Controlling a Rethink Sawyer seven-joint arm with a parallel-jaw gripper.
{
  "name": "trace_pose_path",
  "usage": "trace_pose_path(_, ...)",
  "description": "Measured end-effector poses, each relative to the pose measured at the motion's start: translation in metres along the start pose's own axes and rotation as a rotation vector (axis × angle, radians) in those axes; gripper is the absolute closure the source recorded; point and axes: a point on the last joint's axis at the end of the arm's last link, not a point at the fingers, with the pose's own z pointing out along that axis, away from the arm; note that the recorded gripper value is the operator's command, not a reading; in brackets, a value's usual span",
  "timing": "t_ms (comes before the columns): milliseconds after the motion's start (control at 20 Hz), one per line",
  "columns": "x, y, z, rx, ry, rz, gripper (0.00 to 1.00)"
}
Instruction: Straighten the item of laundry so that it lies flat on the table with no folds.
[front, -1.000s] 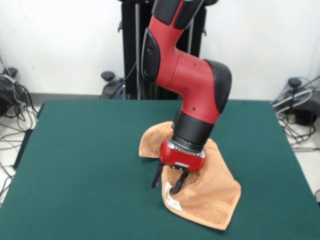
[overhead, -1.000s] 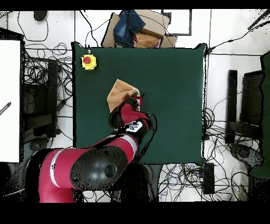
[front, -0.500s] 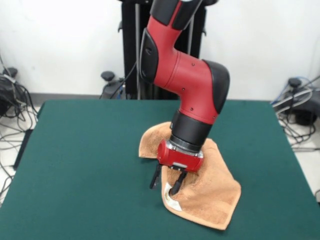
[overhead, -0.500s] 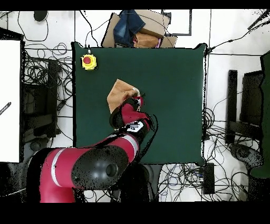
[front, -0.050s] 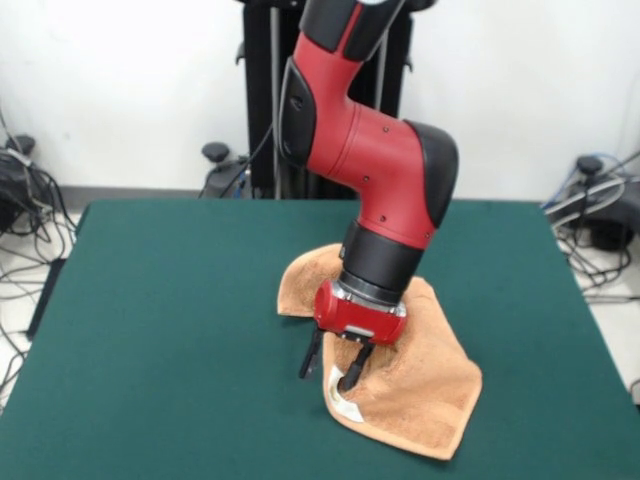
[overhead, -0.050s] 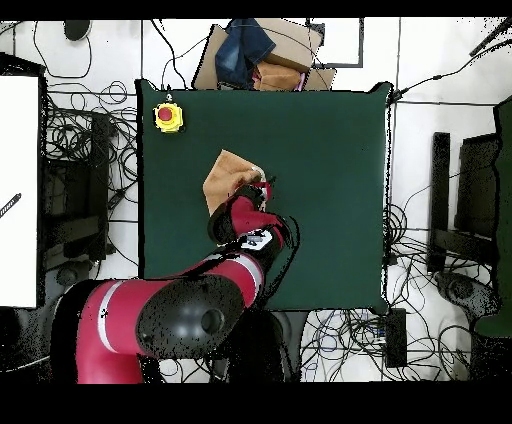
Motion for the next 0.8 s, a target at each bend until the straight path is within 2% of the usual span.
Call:
trace_pose_path(450, 0.0009, -0.0008, 0.0006, 0.001, 0.002, 0.001, 0.00)
trace_pose_path(500, 0.0009, -0.0006, 0.0006, 0.000, 0.002, 0.001, 1.00)
trace_pose_path(800, 0.0010, -0.0006, 0.0006, 0.000, 0.002, 0.001, 1.00)
